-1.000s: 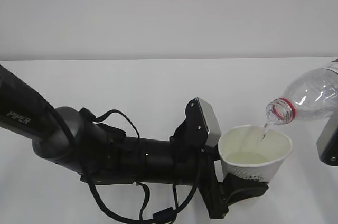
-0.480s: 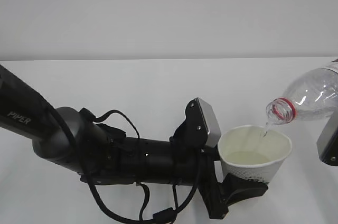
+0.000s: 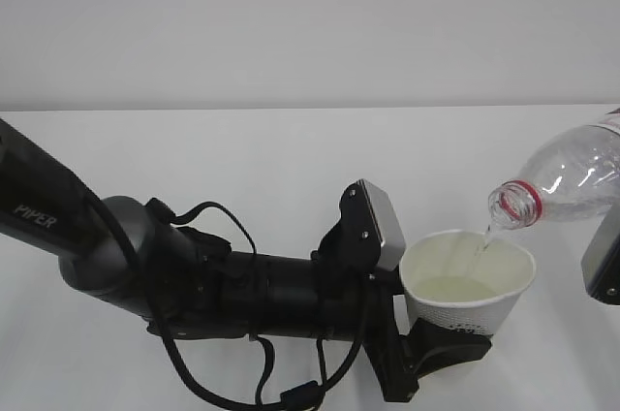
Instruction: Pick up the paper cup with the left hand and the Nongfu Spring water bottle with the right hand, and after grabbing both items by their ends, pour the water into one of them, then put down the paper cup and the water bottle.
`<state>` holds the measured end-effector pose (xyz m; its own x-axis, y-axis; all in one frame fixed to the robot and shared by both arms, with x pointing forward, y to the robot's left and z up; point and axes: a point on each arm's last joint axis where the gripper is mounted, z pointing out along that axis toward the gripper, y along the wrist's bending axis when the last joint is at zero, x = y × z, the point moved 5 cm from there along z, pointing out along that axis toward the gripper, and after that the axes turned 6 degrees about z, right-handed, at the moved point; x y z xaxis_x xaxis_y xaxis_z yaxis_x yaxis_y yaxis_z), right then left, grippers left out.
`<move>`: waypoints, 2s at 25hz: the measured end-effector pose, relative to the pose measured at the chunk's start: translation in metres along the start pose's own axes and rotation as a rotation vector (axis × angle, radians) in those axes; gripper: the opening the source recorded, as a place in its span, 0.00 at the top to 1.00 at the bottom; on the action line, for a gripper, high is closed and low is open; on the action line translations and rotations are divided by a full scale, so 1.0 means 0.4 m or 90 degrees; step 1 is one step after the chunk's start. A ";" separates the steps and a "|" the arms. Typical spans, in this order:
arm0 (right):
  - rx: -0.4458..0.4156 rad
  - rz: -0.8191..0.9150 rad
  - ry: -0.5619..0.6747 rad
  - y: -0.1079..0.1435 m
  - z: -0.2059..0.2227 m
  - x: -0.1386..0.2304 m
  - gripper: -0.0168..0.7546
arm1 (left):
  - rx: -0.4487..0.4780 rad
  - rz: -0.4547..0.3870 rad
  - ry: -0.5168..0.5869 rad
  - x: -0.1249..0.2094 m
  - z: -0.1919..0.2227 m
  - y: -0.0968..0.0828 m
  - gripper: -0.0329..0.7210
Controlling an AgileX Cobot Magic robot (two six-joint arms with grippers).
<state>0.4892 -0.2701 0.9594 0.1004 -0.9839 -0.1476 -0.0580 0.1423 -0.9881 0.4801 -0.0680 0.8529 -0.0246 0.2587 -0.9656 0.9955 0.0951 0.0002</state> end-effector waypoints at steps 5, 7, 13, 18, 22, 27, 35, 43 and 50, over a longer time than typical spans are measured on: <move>0.000 -0.004 0.001 0.000 0.000 0.000 0.41 | 0.000 0.000 0.000 0.000 0.000 0.000 0.25; 0.000 -0.005 0.001 0.000 0.000 0.000 0.41 | 0.000 0.000 0.000 0.000 0.000 0.000 0.25; 0.000 -0.007 0.001 0.000 0.000 0.000 0.41 | 0.000 0.000 0.000 0.000 0.000 0.000 0.25; 0.001 -0.010 0.001 0.000 0.000 0.001 0.41 | 0.000 0.000 0.000 0.000 0.000 0.000 0.25; 0.001 -0.014 0.002 -0.001 0.000 0.001 0.41 | 0.000 0.000 0.000 0.000 0.000 0.000 0.25; 0.002 -0.017 0.002 -0.001 0.000 0.001 0.41 | 0.000 0.000 0.000 0.000 0.000 0.000 0.25; 0.006 -0.018 0.001 -0.004 0.000 0.001 0.41 | 0.000 -0.001 0.001 0.002 0.000 0.000 0.25; 0.010 -0.018 0.001 -0.006 0.000 0.001 0.41 | 0.002 0.001 0.001 0.002 0.000 -0.001 0.25; 0.010 -0.019 0.002 -0.006 0.000 0.001 0.41 | 0.002 0.001 0.001 0.002 0.000 -0.001 0.25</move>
<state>0.4893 -0.2709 0.9616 0.0985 -0.9880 -0.1186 -0.0392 0.1152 -0.9926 0.4796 -0.0679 0.8521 -0.0236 0.2610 -0.9651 0.9958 0.0918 0.0004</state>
